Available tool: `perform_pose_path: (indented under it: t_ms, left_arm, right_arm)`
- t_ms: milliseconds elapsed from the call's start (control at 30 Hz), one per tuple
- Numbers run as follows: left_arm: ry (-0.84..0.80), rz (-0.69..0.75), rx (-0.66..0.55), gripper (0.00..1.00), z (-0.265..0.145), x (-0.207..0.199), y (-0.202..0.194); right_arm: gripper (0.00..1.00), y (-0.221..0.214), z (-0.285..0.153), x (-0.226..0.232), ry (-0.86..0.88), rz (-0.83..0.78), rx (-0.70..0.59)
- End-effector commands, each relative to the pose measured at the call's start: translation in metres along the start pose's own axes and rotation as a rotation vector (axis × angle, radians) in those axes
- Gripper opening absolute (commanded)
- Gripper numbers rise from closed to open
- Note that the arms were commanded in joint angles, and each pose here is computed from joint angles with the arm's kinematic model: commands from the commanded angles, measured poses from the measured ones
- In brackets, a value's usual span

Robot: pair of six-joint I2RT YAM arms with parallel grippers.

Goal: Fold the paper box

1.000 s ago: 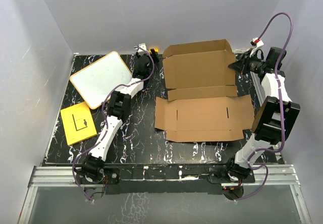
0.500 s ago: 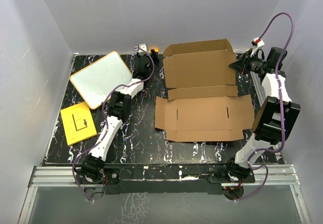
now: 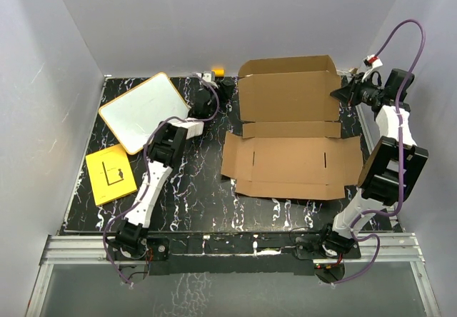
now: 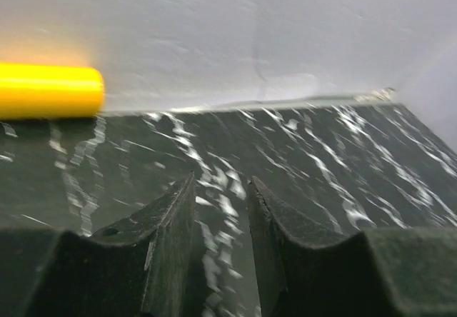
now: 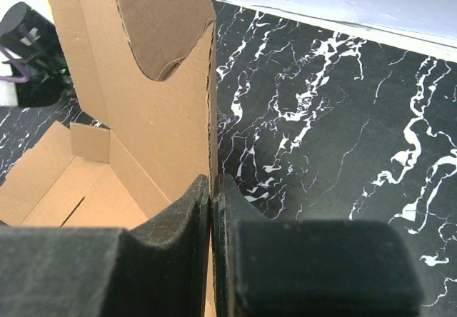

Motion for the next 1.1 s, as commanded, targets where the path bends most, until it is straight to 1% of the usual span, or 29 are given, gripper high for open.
perform_pose_path:
  t_ms: [0,67,100,133,200,267,367,500,600,667,733,833,900,1067]
  left_arm:
    - [-0.317,0.003,-0.129,0.33,-0.013,-0.119,0.089]
    - [-0.345,0.034,-0.176,0.34,-0.026,-0.145,0.120]
    - [-0.317,0.046,-0.172,0.34,-0.033,-0.145,0.122]
    - [-0.293,0.056,-0.186,0.35,-0.037,-0.149,0.135]
    - [-0.207,0.063,-0.185,0.39,-0.043,-0.148,0.152]
    - [-0.155,0.056,-0.165,0.48,-0.049,-0.146,0.169]
    - [-0.148,0.023,-0.132,0.62,-0.067,-0.144,0.190]
    - [-0.185,-0.039,-0.070,0.74,-0.104,-0.144,0.222]
    - [-0.257,-0.072,0.041,0.81,-0.132,-0.148,0.239]
    - [-0.261,-0.052,0.110,0.90,-0.145,-0.149,0.243]
    - [-0.242,-0.006,0.197,0.97,-0.154,-0.148,0.240]
    - [-0.218,0.017,0.341,0.97,-0.167,-0.143,0.224]
    - [-0.224,0.001,0.393,0.97,-0.177,-0.140,0.211]
    - [-0.195,0.010,0.395,0.95,-0.192,-0.127,0.191]
  right_arm:
    - [0.08,0.014,-0.007,-0.005,-0.009,-0.063,-0.047]
    - [0.08,0.008,-0.005,-0.008,-0.011,-0.053,-0.039]
    - [0.08,0.004,-0.003,-0.011,-0.010,-0.040,-0.031]
    - [0.08,0.002,-0.003,-0.011,-0.007,-0.034,-0.027]
    - [0.08,0.002,-0.002,-0.011,0.001,-0.027,-0.024]
    - [0.08,0.004,-0.002,-0.010,0.010,-0.029,-0.028]
    - [0.08,0.009,-0.003,-0.006,0.029,-0.042,-0.039]
    - [0.08,0.016,-0.003,0.002,0.059,-0.063,-0.054]
    - [0.08,0.022,0.001,0.013,0.115,-0.084,-0.070]
    - [0.08,0.029,0.003,0.022,0.146,-0.107,-0.081]
    - [0.08,0.043,0.003,0.035,0.169,-0.148,-0.099]
    - [0.08,0.059,0.006,0.049,0.200,-0.190,-0.121]
    - [0.08,0.070,0.004,0.056,0.215,-0.214,-0.140]
    - [0.08,0.094,-0.005,0.073,0.255,-0.253,-0.198]
Point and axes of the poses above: each gripper's point midway between its finger pads, its own z axis out along the fingers, its own x axis along the line the jaws close on, y = z × x, the point moved 4 cm from there along -z, back along the fingers, and after that the axes turned 11 degrees about -z, right-handed, at the moved point
